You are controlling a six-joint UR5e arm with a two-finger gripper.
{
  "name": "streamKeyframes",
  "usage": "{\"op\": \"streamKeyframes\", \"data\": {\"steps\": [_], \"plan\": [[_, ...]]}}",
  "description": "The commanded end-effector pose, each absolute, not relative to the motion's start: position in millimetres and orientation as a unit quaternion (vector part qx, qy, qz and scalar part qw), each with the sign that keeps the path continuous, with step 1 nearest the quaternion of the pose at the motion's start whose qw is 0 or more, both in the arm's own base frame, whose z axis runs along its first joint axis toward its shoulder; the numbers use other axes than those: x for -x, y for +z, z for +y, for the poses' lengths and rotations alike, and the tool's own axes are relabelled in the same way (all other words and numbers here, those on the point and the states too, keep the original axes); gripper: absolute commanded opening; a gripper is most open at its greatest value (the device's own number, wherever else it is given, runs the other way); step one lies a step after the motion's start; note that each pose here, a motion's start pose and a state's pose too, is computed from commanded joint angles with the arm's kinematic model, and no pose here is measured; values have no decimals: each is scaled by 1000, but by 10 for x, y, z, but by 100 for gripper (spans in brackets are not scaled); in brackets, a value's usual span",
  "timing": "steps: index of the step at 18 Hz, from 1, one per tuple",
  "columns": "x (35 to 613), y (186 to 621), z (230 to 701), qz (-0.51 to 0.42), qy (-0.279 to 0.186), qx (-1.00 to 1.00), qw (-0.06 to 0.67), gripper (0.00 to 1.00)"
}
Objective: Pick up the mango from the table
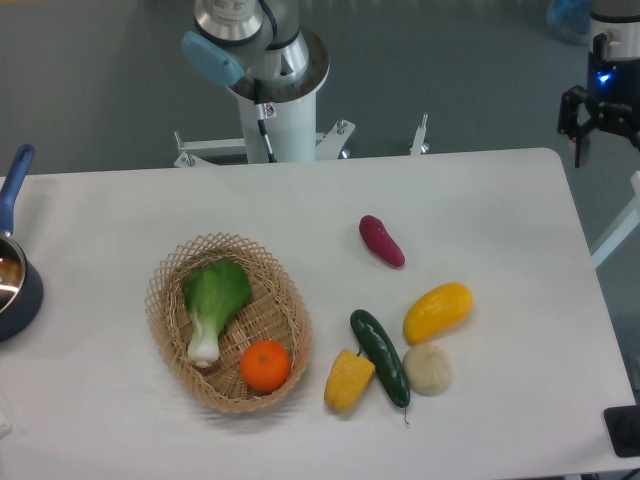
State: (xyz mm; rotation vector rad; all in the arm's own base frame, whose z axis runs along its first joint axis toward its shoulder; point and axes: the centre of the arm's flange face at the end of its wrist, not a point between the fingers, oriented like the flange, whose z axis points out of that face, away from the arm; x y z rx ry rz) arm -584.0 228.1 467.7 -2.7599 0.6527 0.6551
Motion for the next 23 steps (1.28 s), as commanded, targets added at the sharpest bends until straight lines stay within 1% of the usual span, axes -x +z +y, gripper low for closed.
{"op": "streamKeyframes", "data": {"steps": [9,11,14,16,18,21,23], "plan": [[5813,4592,2319,217,215,944,121,100],[5783,4485,2316,216,210,946,121,100],[5697,4229,2321,185,218,949,131,100],[5669,4169,2326,181,218,950,132,100],[5618,4090,2383,182,209,951,135,100],[5519,3943,2499,130,183,963,147,100],[5479,3861,2559,130,174,965,145,100]]}}
